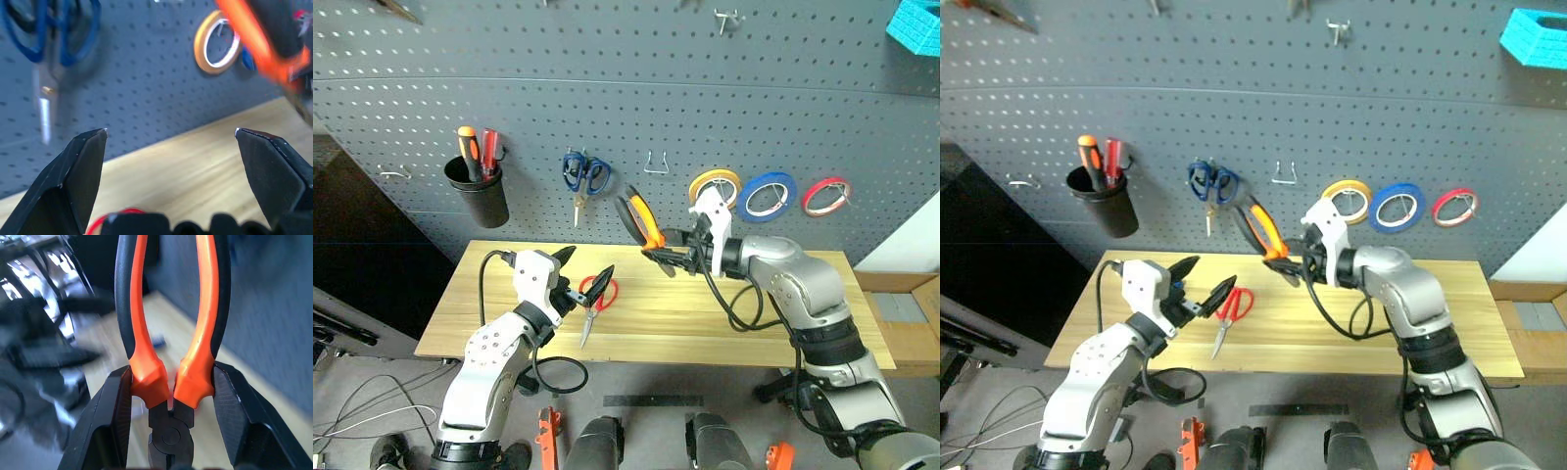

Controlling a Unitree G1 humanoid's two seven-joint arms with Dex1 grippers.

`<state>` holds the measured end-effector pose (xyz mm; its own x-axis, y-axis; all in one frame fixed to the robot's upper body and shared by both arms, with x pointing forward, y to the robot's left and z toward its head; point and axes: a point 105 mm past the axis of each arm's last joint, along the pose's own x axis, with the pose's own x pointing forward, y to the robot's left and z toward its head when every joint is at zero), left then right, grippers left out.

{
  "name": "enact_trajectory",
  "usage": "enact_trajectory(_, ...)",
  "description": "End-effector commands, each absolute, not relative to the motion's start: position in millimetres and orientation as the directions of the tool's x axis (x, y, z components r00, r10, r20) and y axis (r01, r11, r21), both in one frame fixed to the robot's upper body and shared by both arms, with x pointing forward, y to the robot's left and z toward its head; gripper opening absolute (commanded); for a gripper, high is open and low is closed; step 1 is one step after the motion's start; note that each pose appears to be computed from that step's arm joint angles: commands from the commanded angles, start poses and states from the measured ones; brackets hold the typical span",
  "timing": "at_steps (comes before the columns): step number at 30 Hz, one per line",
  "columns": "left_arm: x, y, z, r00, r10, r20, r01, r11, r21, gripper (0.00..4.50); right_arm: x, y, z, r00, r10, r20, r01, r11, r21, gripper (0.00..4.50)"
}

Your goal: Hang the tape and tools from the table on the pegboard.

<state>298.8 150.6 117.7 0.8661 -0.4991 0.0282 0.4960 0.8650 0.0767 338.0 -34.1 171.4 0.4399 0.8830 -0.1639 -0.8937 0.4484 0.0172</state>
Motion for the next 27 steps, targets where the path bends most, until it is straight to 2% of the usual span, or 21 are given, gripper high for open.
enact_trajectory(1,303.4,151.3,131.8,0.867,-0.491,0.087,0.482,0.869,0.112,4.50,341.5,-31.0,205.9,0.449,0.892,-0.046,-0.893,0.447,-0.044,1.83)
enact_trajectory(10,312.0,138.6,131.2,0.864,-0.488,0.121,0.477,0.872,0.112,4.50,364.9,-26.3,244.0,0.547,0.828,0.123,-0.829,0.556,-0.060,1.83)
enact_trajectory(17,316.7,155.4,145.3,0.913,-0.346,0.217,0.325,0.937,0.126,4.50,392.9,-18.8,264.0,0.622,0.755,0.209,-0.750,0.651,-0.117,1.83)
enact_trajectory(20,317.9,161.9,151.5,0.923,-0.290,0.252,0.260,0.954,0.148,4.50,402.6,-10.6,278.0,0.627,0.736,0.256,-0.731,0.669,-0.132,1.83)
enact_trajectory(27,311.8,159.8,155.6,0.922,-0.278,0.268,0.241,0.957,0.161,4.50,408.4,14.1,307.4,0.575,0.732,0.365,-0.737,0.657,-0.158,1.83)
